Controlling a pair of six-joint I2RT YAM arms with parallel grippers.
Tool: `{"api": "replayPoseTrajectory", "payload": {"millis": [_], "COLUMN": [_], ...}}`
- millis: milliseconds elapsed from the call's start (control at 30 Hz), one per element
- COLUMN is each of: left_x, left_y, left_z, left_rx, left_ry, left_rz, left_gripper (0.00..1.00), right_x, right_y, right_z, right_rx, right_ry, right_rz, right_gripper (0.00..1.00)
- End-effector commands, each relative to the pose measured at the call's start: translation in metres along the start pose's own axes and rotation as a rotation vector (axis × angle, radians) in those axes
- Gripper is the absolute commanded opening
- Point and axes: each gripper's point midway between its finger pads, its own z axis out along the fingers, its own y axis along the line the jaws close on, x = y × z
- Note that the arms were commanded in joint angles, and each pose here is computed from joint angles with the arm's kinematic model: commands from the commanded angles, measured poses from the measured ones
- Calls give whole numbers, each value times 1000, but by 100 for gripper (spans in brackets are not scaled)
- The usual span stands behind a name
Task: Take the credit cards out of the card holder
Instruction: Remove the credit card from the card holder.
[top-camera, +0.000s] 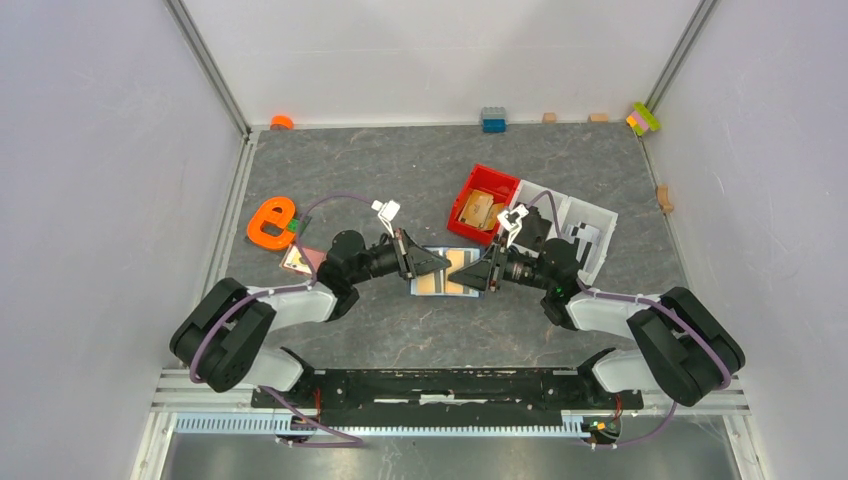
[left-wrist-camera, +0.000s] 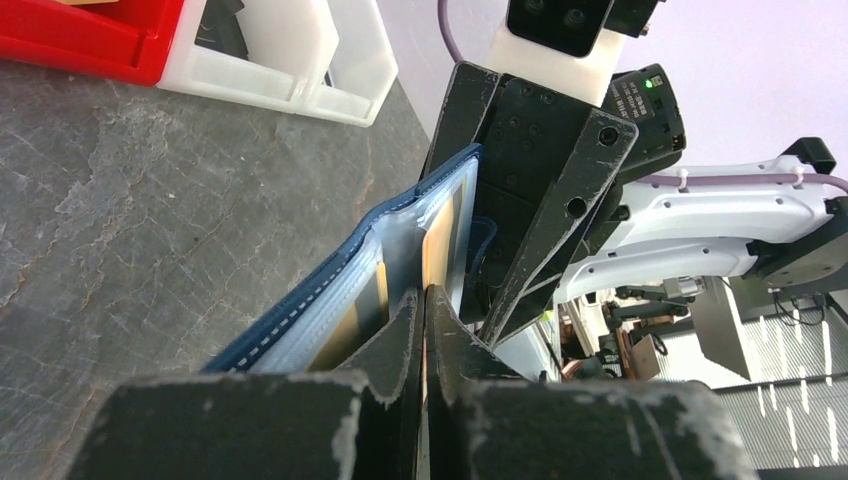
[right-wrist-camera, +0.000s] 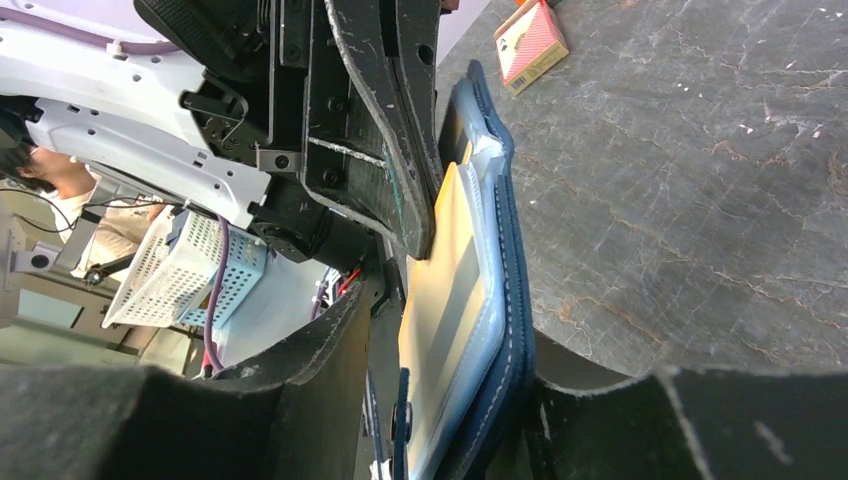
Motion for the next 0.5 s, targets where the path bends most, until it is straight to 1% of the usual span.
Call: {"api": "replayPoseTrajectory", "payload": {"millis": [0, 100, 167, 233, 300, 400, 467], "left_x": [-14, -17, -20, -22, -24, -27, -28], "left_y": [-8, -4, -6, -9, -8, -6, -5], "left_z": [8, 4, 1, -1, -4, -7, -9], "left_rx": [-1, -34, -44, -43, -58, -73, -78], "left_ry": [-43, -68, -83, -95, -110, -123, -123], "left_rz": [72, 84, 102, 118, 124, 132, 135], "left_gripper": [2, 2, 2, 2, 2, 2, 2], "right_x": [-14, -14, -14, -14, -13, -14, -15], "right_y": [10, 9, 9, 8, 8, 8, 8], "right_z": [8, 8, 8, 8, 8, 8, 8], "right_rx": [-40, -34, -30, -28, -28, -25, -22], "right_ry": [-23, -24, -23, -20, -18, -18, -19], "right_rz": [-68, -69, -69, -68, -66, -65, -68], "right_gripper": [45, 43, 35, 23, 14, 6, 4]}}
